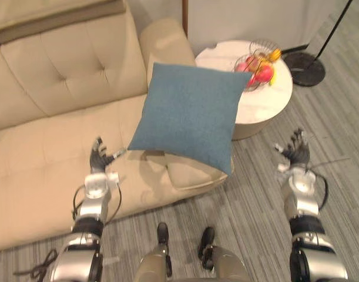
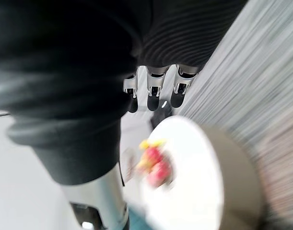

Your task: Pick up cushions and gather them together orderly.

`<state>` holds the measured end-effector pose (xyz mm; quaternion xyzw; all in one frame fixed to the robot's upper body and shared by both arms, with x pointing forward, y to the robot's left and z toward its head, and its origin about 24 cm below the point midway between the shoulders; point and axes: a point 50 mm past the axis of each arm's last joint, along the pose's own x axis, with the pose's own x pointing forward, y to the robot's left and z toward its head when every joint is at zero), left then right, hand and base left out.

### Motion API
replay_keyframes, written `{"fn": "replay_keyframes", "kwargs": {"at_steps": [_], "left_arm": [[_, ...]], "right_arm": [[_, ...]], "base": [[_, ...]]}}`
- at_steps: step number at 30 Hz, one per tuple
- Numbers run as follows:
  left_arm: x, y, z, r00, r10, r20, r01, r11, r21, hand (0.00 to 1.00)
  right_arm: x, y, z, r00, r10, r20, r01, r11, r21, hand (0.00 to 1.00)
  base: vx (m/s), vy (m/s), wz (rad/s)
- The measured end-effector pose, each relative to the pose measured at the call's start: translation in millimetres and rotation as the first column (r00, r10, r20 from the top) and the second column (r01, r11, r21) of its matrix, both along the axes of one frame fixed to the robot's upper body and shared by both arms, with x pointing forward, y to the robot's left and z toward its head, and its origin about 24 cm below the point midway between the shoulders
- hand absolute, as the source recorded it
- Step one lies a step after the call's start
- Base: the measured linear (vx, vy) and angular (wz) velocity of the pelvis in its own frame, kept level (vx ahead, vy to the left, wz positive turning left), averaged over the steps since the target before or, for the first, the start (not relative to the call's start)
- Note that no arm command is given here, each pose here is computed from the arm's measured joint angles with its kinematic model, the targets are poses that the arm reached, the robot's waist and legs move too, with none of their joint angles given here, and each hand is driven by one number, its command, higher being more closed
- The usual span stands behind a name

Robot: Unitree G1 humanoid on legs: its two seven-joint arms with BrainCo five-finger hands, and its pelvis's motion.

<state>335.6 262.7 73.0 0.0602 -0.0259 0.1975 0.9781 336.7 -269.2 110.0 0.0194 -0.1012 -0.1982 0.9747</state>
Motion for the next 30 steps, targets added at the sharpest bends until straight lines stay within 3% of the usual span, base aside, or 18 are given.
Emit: {"fn": "replay_keyframes", "kwargs": {"at_steps": [6,14,25,29,30], "left_arm": [[27,-17,49,0.989,-0.043,0.141,0.042,0.999,0.005,0.0],[55,-49,99,0.963,-0.117,0.244,0.118,0.993,0.01,0.0],[78,-105,137,0.936,-0.262,0.235,0.247,0.965,0.089,0.0],[82,-109,152,0.937,-0.266,0.228,0.237,0.96,0.146,0.0],[83,-109,156,0.937,-0.264,0.23,0.232,0.96,0.158,1.0]], "right_arm": [[18,29,25,0.992,0.098,0.079,-0.099,0.995,0.007,0.0],[37,89,46,0.957,0.256,0.136,-0.263,0.964,0.03,0.0],[52,125,81,0.92,0.328,0.213,-0.348,0.935,0.063,0.0],[54,136,97,0.897,0.358,0.26,-0.389,0.918,0.075,0.0],[54,137,99,0.894,0.359,0.266,-0.391,0.917,0.077,1.0]], "base": [[-0.05,-0.021,0.04],[-0.07,-0.015,0.02],[-0.05,-0.009,-0.07],[0.01,-0.019,-0.17],[0.03,-0.026,-0.11]]}}
